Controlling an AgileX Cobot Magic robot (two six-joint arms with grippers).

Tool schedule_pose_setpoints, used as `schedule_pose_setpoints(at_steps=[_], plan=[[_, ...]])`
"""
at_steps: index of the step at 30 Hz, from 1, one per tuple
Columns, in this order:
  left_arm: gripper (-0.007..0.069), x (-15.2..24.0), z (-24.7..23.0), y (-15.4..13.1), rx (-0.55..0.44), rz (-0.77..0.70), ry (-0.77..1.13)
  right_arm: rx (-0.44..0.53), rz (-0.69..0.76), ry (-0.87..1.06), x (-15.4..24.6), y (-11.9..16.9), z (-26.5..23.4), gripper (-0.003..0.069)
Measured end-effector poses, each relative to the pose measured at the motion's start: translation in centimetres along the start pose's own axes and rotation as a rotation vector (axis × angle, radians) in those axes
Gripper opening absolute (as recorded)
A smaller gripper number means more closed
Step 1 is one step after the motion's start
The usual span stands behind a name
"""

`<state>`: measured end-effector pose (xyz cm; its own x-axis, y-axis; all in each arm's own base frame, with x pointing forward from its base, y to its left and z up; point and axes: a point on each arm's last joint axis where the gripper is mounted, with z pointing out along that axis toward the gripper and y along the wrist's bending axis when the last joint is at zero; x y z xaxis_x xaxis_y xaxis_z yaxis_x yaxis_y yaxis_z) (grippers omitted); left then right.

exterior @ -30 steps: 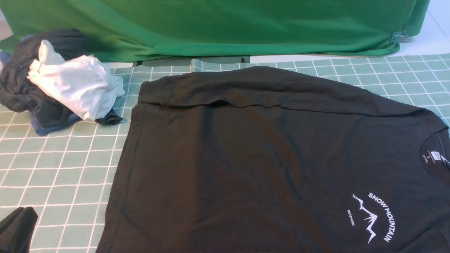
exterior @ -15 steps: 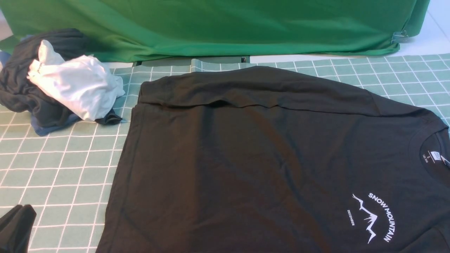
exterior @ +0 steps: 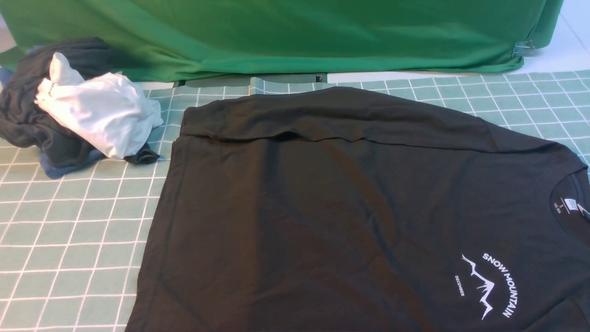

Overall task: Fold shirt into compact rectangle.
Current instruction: 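Grasp the left edge of the dark T-shirt lying flat on the table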

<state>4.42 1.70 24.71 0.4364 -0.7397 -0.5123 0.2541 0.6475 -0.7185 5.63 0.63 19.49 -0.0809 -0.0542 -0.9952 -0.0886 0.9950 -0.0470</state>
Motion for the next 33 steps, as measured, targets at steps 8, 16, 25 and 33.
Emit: schedule_pose_setpoints(at_steps=[8,16,25,33], plan=[[0.0015,-3.0,3.7,-7.3,0.018,0.06,0.25,0.043,0.554,-0.312,-2.5,-1.1,-0.4,0.0241],[0.0015,0.6,9.5,-7.5,-0.31,0.403,1.005,0.046,0.645,-0.384,-3.0,-1.5,-0.7,0.0239],[0.0003,8.3,8.8,-1.6,-0.457,0.506,1.737,-0.167,0.464,-0.15,-10.9,0.5,-1.9,0.0029],[0.0001,12.9,5.5,-1.0,-0.434,0.663,1.993,-0.338,0.199,0.389,-14.9,2.4,2.8,0.0018]])
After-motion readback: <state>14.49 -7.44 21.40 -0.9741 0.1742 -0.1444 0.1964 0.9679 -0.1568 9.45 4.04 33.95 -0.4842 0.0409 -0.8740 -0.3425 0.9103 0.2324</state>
